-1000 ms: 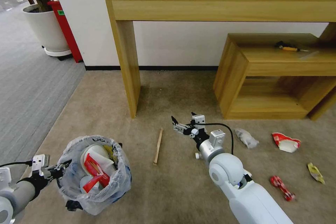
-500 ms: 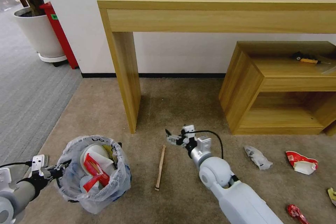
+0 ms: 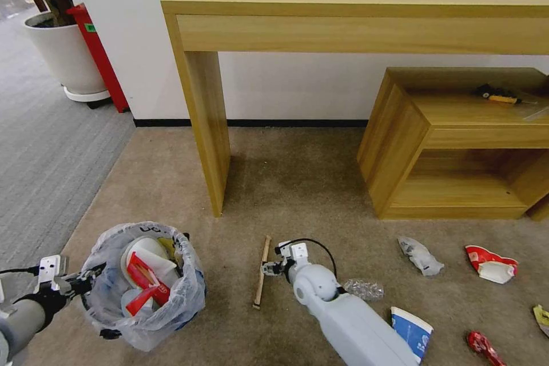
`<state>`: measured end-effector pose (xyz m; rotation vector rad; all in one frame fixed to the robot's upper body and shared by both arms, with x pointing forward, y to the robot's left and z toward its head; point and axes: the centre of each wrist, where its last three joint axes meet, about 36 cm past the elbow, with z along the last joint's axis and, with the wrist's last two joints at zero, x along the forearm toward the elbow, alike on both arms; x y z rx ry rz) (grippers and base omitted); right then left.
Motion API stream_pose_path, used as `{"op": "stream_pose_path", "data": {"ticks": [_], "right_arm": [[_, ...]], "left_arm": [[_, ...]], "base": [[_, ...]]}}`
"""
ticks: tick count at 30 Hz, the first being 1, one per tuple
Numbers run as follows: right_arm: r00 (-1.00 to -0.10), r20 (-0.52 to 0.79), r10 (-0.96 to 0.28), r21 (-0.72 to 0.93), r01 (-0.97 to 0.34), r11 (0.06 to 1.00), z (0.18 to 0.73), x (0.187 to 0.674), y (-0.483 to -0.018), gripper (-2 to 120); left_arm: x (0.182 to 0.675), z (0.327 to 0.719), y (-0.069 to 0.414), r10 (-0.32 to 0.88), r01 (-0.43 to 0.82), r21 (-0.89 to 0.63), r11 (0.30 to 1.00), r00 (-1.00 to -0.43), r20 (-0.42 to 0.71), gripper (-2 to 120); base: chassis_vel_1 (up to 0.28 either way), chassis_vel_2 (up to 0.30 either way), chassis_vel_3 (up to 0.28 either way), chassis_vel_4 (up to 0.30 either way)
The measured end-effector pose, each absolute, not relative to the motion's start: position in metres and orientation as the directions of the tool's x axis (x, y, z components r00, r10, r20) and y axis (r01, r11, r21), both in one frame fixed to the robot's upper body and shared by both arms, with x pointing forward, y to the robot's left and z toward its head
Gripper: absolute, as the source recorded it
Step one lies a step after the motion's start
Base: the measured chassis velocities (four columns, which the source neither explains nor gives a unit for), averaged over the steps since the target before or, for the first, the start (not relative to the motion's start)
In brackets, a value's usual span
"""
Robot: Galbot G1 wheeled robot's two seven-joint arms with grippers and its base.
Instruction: Pick up the trash bin and place the garbage on the floor into it.
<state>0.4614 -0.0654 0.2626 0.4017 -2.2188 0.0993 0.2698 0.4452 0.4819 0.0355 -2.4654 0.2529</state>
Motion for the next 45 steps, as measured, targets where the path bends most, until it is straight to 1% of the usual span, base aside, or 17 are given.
{"op": "stream_pose_path", "data": {"ticks": [8, 9, 10, 12, 13, 14, 30, 31, 33, 34, 36, 38, 40, 42, 43, 44, 45], "right_arm": [[-0.556, 0.797, -0.235, 0.051, -0.327, 0.944, 0.248, 0.482, -0.046, 96], [-0.554, 0.798, -0.236, 0.053, -0.325, 0.944, 0.247, 0.486, -0.04, 95], [-0.554, 0.798, -0.238, 0.057, -0.325, 0.944, 0.248, 0.49, -0.036, 89], [-0.552, 0.799, -0.24, 0.06, -0.324, 0.944, 0.248, 0.492, -0.033, 86], [-0.546, 0.802, -0.242, 0.066, -0.322, 0.944, 0.248, 0.494, -0.03, 80], [-0.543, 0.804, -0.242, 0.066, -0.323, 0.944, 0.247, 0.495, -0.027, 78], [-0.511, 0.826, -0.239, 0.1, -0.284, 0.954, 0.239, 0.499, -0.013, 76], [-0.512, 0.825, -0.238, 0.101, -0.281, 0.954, 0.237, 0.499, -0.013, 68], [-0.513, 0.825, -0.239, 0.103, -0.279, 0.955, 0.236, 0.5, -0.014, 60], [-0.513, 0.825, -0.239, 0.103, -0.279, 0.955, 0.236, 0.5, -0.014, 60], [-0.513, 0.824, -0.24, 0.106, -0.276, 0.955, 0.234, 0.5, -0.015, 49], [-0.513, 0.824, -0.24, 0.107, -0.274, 0.956, 0.233, 0.5, -0.015, 47], [-0.514, 0.825, -0.237, 0.109, -0.267, 0.957, 0.231, 0.501, -0.015, 35], [-0.513, 0.825, -0.238, 0.11, -0.266, 0.958, 0.23, 0.501, -0.015, 33], [-0.511, 0.825, -0.239, 0.114, -0.264, 0.958, 0.228, 0.501, -0.016, 25], [-0.512, 0.825, -0.239, 0.115, -0.262, 0.958, 0.227, 0.501, -0.017, 21], [-0.512, 0.825, -0.239, 0.115, -0.262, 0.958, 0.227, 0.501, -0.017, 21]], "left_arm": [[0.271, 0.48, 0.44, 0.044, -0.079, -0.172, 0.982, -0.786, 0.616, 0], [0.271, 0.48, 0.439, 0.045, -0.078, -0.171, 0.982, -0.786, 0.616, 0], [0.272, 0.48, 0.438, 0.047, -0.076, -0.172, 0.982, -0.787, 0.615, 0], [0.271, 0.48, 0.437, 0.048, -0.075, -0.172, 0.982, -0.787, 0.615, 0], [0.271, 0.48, 0.437, 0.048, -0.075, -0.172, 0.982, -0.787, 0.615, 0], [0.271, 0.48, 0.437, 0.047, -0.075, -0.17, 0.983, -0.787, 0.615, 0], [0.274, 0.477, 0.435, 0.05, -0.072, -0.17, 0.983, -0.786, 0.617, 0], [0.273, 0.477, 0.435, 0.05, -0.072, -0.17, 0.983, -0.785, 0.618, 0], [0.273, 0.477, 0.435, 0.049, -0.072, -0.17, 0.983, -0.785, 0.618, 0], [0.273, 0.477, 0.435, 0.049, -0.072, -0.17, 0.983, -0.785, 0.618, 0], [0.273, 0.477, 0.435, 0.049, -0.072, -0.169, 0.983, -0.784, 0.618, 0], [0.273, 0.477, 0.435, 0.049, -0.072, -0.169, 0.983, -0.784, 0.618, 0], [0.273, 0.477, 0.435, 0.049, -0.072, -0.169, 0.983, -0.784, 0.619, 0], [0.274, 0.477, 0.435, 0.049, -0.072, -0.169, 0.983, -0.784, 0.619, 0], [0.274, 0.476, 0.435, 0.05, -0.071, -0.17, 0.983, -0.783, 0.619, 0], [0.274, 0.476, 0.435, 0.051, -0.071, -0.171, 0.983, -0.783, 0.619, 0], [0.274, 0.476, 0.435, 0.051, -0.071, -0.171, 0.983, -0.783, 0.619, 0]], "base": [[0.0, 0.0, 0.0, 0.0], [0.0, 0.0, 0.0, 0.0], [0.0, 0.0, 0.0, 0.0], [0.0, 0.0, 0.0, 0.0], [0.0, 0.0, 0.0, 0.0], [0.0, 0.0, 0.0, 0.0], [0.0, 0.0, 0.0, 0.0], [0.0, 0.0, 0.0, 0.0], [0.0, 0.0, 0.0, 0.0], [0.0, 0.0, 0.0, 0.0], [0.0, 0.0, 0.0, 0.0], [0.0, 0.0, 0.0, 0.0], [0.0, 0.0, 0.0, 0.0], [0.0, 0.0, 0.0, 0.0], [0.0, 0.0, 0.0, 0.0], [0.0, 0.0, 0.0, 0.0], [0.0, 0.0, 0.0, 0.0]]}}
